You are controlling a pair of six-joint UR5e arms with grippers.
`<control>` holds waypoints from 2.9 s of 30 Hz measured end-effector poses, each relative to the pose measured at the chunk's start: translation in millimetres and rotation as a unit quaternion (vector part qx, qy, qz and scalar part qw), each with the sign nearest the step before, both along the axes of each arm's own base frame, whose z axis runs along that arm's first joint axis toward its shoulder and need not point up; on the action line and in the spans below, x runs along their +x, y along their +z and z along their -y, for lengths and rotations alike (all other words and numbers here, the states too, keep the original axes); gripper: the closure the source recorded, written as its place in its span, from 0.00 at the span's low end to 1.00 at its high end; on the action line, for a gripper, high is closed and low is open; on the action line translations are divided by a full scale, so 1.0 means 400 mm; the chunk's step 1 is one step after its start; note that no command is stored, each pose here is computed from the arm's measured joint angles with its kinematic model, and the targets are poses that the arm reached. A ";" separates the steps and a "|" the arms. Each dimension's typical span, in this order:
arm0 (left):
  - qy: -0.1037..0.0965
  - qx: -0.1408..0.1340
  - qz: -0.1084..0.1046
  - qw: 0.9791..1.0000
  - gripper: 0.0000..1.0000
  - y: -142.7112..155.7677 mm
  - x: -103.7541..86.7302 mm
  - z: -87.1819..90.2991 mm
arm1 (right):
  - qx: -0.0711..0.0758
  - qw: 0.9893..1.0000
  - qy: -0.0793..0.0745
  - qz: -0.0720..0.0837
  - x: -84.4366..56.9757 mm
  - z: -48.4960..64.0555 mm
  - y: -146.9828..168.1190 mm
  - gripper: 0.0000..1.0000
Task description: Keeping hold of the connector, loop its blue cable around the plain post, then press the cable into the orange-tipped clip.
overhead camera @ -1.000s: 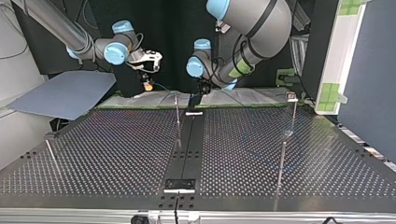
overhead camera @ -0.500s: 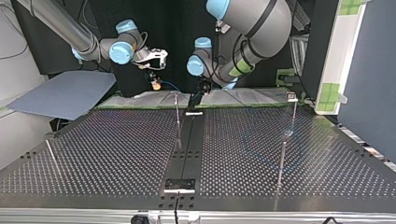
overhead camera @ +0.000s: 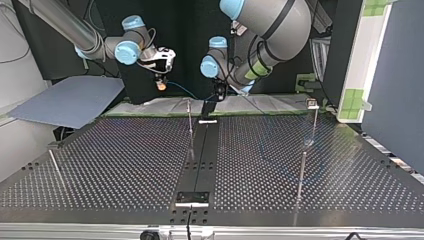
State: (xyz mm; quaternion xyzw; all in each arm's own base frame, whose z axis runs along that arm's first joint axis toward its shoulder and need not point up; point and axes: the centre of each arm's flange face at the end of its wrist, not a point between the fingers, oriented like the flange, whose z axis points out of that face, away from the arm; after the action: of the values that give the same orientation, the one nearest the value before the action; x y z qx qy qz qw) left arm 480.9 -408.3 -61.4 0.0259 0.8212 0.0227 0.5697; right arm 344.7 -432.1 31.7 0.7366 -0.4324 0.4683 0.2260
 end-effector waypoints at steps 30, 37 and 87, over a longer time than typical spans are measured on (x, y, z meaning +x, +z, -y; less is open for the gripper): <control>-0.018 0.001 0.035 0.999 1.00 0.055 0.081 0.047 | -0.014 0.998 -0.062 -0.003 -0.079 0.058 -0.006 1.00; -0.021 0.002 0.037 0.999 1.00 0.064 0.091 0.054 | -0.017 0.998 -0.067 -0.001 -0.088 0.066 -0.007 1.00; -0.058 0.001 0.038 0.998 1.00 0.095 0.129 0.127 | -0.037 0.997 -0.070 0.010 -0.087 0.113 0.007 1.00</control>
State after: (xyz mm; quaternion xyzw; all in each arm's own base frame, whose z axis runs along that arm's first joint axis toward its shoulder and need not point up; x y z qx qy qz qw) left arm 532.5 -459.1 -23.4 0.0730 0.7961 -0.0089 0.6007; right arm 310.0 -477.2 34.4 0.6914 -0.4673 0.4741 0.2809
